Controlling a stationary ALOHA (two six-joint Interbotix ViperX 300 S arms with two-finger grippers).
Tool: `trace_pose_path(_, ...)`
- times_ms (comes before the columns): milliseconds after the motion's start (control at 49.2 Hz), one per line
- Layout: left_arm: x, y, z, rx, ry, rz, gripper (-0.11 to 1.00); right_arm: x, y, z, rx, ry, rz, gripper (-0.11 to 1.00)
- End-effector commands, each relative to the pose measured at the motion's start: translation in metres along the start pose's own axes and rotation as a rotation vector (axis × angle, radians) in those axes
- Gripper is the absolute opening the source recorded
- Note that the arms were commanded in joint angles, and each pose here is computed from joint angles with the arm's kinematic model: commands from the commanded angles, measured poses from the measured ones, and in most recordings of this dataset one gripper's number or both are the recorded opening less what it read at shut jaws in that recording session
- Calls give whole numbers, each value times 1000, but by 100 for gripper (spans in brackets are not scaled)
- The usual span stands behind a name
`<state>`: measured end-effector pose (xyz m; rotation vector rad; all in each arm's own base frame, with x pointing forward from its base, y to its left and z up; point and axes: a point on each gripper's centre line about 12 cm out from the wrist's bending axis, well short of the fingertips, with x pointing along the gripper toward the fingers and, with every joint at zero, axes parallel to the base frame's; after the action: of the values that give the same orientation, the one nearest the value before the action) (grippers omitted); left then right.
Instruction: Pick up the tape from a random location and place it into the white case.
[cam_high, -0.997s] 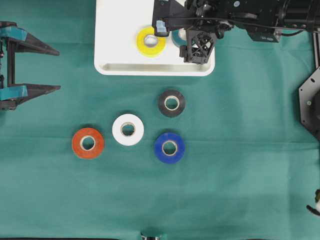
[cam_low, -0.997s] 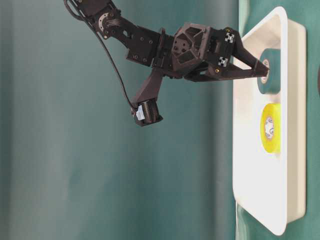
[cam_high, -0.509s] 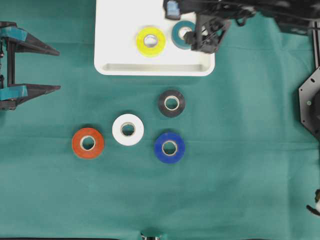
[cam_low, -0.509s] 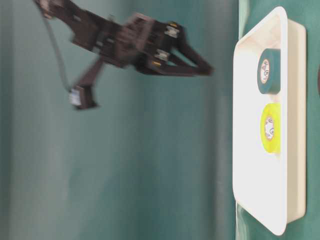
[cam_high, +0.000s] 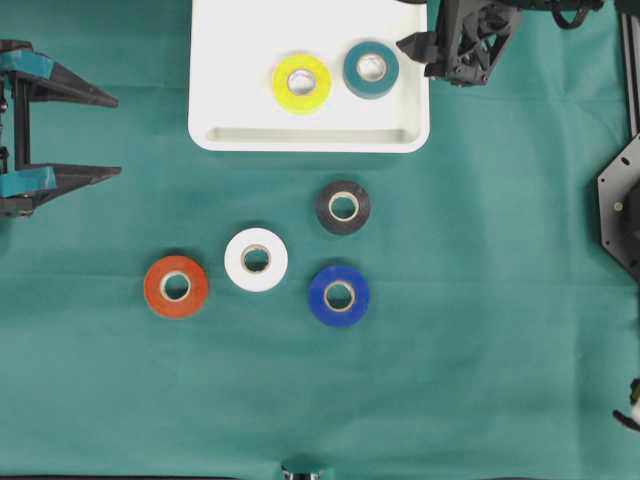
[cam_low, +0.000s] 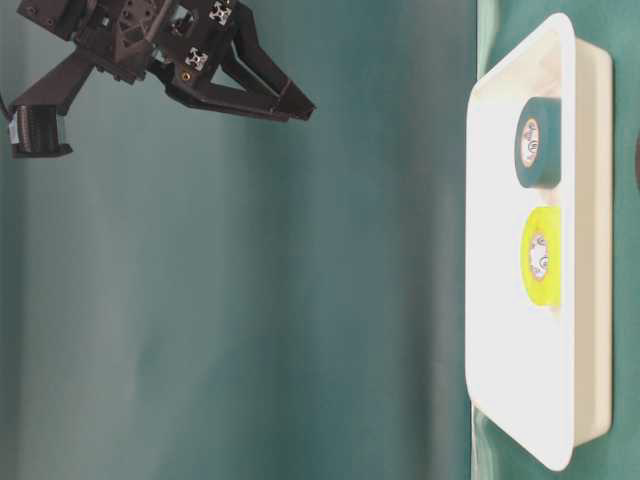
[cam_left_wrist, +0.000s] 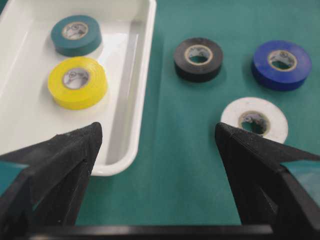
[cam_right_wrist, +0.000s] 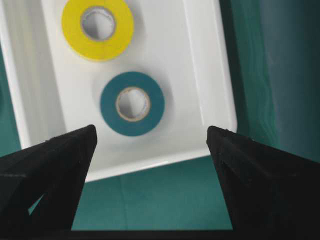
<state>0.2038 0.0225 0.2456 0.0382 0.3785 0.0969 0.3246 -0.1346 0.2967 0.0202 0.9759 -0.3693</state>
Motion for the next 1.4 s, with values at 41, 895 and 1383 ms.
trace_pose_path(41,0,1,3,-2,-6,5,99,-12,-2,9,7,-47,-7,88)
trace_pose_path(895,0,1,2,-3,6,4,99,-53,179,-7,-170,-95,324,88)
trace_pose_path(1383,0,1,1,-5,6,4,99,-89,151,-34,-154,-266,332,85)
